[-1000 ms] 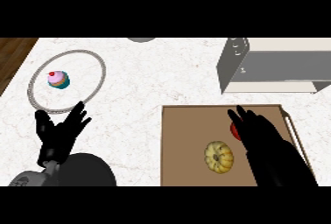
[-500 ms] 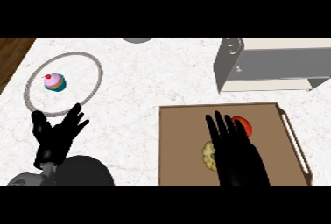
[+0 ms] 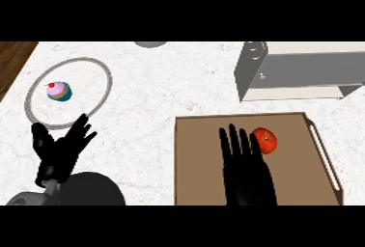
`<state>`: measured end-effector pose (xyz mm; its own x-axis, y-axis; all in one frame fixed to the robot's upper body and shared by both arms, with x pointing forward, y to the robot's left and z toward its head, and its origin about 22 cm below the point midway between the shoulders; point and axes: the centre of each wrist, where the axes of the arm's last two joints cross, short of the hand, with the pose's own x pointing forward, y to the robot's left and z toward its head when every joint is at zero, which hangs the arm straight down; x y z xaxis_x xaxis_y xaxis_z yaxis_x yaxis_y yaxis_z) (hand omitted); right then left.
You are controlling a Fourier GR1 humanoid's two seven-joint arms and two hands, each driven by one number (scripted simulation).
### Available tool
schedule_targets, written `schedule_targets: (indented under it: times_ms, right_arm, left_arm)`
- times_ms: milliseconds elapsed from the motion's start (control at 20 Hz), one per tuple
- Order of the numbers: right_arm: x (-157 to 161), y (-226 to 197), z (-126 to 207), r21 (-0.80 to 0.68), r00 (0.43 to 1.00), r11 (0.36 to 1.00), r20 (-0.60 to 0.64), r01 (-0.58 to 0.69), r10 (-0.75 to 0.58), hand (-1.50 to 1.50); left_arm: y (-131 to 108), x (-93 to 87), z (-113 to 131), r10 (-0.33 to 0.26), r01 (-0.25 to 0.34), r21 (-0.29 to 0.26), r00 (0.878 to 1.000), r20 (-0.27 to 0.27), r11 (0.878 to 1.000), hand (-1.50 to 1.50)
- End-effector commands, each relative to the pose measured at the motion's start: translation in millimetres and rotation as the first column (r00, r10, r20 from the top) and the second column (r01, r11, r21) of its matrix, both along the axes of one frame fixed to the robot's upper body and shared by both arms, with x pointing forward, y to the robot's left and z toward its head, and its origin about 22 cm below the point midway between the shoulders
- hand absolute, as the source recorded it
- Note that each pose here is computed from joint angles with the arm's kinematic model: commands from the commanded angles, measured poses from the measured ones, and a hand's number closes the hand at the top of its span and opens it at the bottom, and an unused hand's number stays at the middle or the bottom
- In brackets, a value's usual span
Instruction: Pick the squash from the tray and place it in the tiered shelf
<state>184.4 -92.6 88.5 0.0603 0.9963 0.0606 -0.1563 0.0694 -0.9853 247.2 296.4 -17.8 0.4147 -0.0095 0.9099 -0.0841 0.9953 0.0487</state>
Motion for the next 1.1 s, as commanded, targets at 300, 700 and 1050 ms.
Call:
schedule_targets:
  times_ms: [300,700,1050]
  right_arm:
    - [1.5,18.3,-23.6,-0.152,0.982,0.970,-0.006,0.188,-0.191,-1.50]
    - [29.4,-9.1,-35.8,-0.142,0.982,0.972,0.042,0.189,-0.185,-1.50]
    - [43.3,0.2,-60.0,-0.125,0.988,0.981,0.053,0.150,-0.144,-1.50]
  left_arm:
    - [4.7,10.8,-5.4,0.016,-0.016,0.001,1.000,-0.025,1.000,0.00]
    - [-0.9,4.2,-10.3,0.022,-0.022,0.011,0.999,-0.046,1.000,0.00]
    - [-14.1,-9.0,-14.2,-0.003,0.003,0.002,1.000,-0.030,1.000,0.00]
